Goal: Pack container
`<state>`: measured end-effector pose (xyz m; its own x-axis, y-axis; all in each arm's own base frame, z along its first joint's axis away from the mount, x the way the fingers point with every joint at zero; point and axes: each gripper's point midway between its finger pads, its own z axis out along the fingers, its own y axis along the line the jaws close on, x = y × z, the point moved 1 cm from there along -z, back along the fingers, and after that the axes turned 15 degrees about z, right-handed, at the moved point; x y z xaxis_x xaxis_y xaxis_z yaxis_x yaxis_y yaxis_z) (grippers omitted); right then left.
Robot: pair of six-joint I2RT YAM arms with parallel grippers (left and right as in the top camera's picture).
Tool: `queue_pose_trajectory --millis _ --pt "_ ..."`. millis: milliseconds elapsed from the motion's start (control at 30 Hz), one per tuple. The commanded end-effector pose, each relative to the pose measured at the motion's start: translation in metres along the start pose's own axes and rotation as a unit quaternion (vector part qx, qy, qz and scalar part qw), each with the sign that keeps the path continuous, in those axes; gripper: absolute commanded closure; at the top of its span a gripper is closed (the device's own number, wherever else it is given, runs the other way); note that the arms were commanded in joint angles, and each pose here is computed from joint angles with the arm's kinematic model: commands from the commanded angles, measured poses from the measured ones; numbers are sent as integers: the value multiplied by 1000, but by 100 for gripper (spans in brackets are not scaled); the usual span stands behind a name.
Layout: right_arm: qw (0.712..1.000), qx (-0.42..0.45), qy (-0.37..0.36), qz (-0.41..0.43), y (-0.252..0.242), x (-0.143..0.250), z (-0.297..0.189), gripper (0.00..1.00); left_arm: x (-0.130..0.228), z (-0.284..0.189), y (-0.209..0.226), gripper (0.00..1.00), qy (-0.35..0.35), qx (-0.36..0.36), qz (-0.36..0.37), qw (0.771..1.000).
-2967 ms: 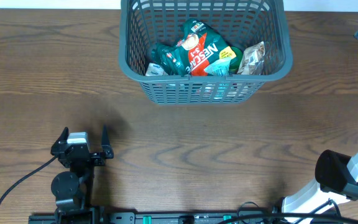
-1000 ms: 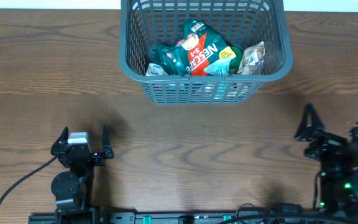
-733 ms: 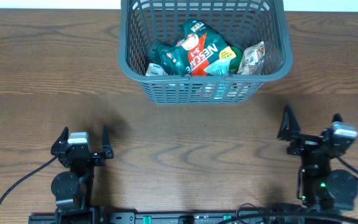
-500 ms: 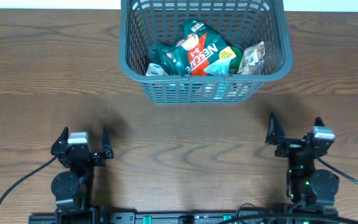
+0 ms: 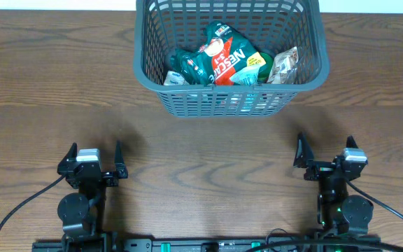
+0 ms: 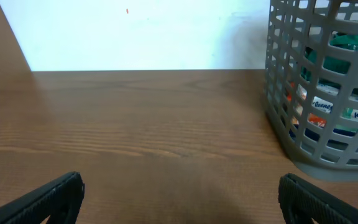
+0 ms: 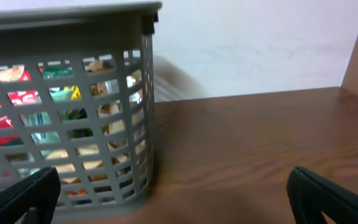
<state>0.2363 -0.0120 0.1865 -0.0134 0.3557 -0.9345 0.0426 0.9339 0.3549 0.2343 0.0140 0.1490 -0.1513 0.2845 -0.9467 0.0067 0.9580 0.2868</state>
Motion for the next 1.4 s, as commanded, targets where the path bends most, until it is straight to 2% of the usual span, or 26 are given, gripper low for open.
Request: queue_pose_trajectory --millis 0,367,767,1367 --pt "1000 -18 2 -17 7 4 -1 1 14 2 -5 2 17 8 6 1000" --pt "999 -30 22 -18 7 28 0 1 14 2 -5 1 17 8 6 1000" --pt "991 -62 31 -113 20 35 -1 1 14 2 -5 1 17 8 6 1000" --pt "991 -62 36 -112 20 37 -1 1 14 2 -5 1 16 8 6 1000"
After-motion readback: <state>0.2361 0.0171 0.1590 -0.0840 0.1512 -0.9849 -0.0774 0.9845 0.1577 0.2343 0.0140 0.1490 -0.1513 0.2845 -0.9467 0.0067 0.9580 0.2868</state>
